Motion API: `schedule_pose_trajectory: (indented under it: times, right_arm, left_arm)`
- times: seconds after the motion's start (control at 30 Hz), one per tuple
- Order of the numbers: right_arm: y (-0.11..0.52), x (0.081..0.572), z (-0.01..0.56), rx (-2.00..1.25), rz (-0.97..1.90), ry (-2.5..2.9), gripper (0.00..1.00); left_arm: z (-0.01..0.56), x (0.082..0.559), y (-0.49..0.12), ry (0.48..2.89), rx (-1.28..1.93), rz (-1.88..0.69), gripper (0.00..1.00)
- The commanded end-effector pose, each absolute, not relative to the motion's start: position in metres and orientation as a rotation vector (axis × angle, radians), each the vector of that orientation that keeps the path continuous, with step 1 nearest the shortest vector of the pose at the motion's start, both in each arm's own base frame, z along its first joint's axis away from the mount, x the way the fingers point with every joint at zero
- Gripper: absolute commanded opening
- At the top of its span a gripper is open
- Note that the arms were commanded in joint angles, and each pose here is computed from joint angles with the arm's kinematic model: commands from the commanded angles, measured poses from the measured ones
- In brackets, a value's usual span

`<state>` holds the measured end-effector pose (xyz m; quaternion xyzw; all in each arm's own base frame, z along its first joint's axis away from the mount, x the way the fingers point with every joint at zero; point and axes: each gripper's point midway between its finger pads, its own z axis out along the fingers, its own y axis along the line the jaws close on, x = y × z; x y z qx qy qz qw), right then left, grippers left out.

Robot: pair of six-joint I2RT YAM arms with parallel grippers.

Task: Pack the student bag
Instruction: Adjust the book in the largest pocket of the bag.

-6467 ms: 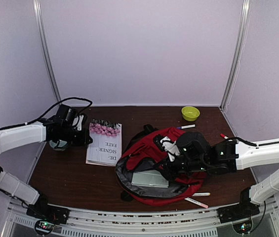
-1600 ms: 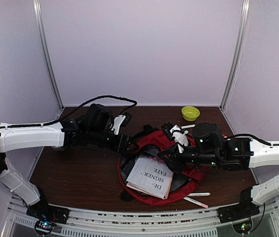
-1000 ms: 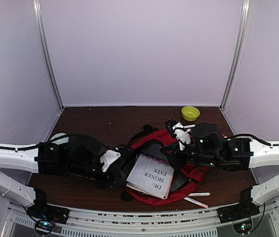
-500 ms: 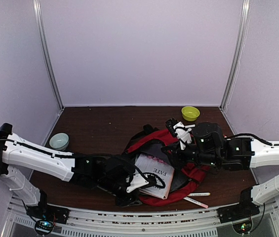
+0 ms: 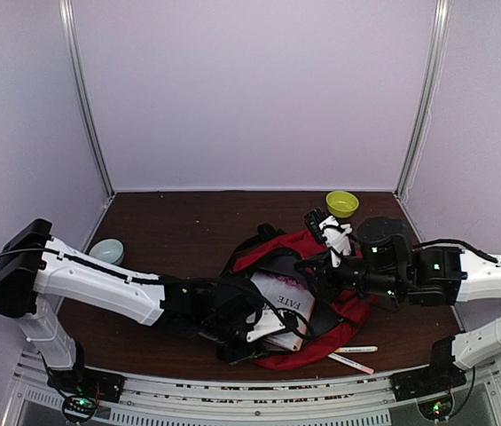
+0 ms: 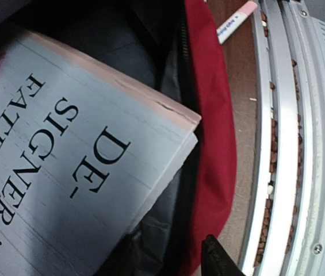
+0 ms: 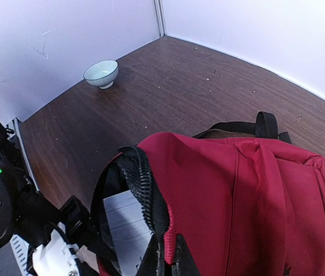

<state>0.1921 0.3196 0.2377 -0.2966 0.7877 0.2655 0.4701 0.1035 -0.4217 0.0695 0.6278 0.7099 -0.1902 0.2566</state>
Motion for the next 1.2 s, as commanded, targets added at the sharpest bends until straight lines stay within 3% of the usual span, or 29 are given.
schedule_pose_trajectory:
  times: [0.0,0.43,0.73,1.17]
  right_arm:
    - [0.32,0.185,0.244,-0.761,0.688,1.892,0.0]
    - [0.327,0.179,0.234,-0.81,0.718,1.894,0.0]
    - [0.329,0.182,0.234,-0.801,0.707,1.893,0.0]
    - [0.336,0.188,0.22,-0.771,0.686,1.981,0.0]
  left_arm:
    - [0.093,0.152,-0.435,1.827,1.55,-0.479,0.4]
    - [0.115,0.219,-0.451,1.73,1.404,-0.524,0.4]
    - [0.138,0.188,-0.421,1.768,1.364,-0.662,0.41]
    - [0.103,0.149,-0.393,1.929,1.398,-0.598,0.39]
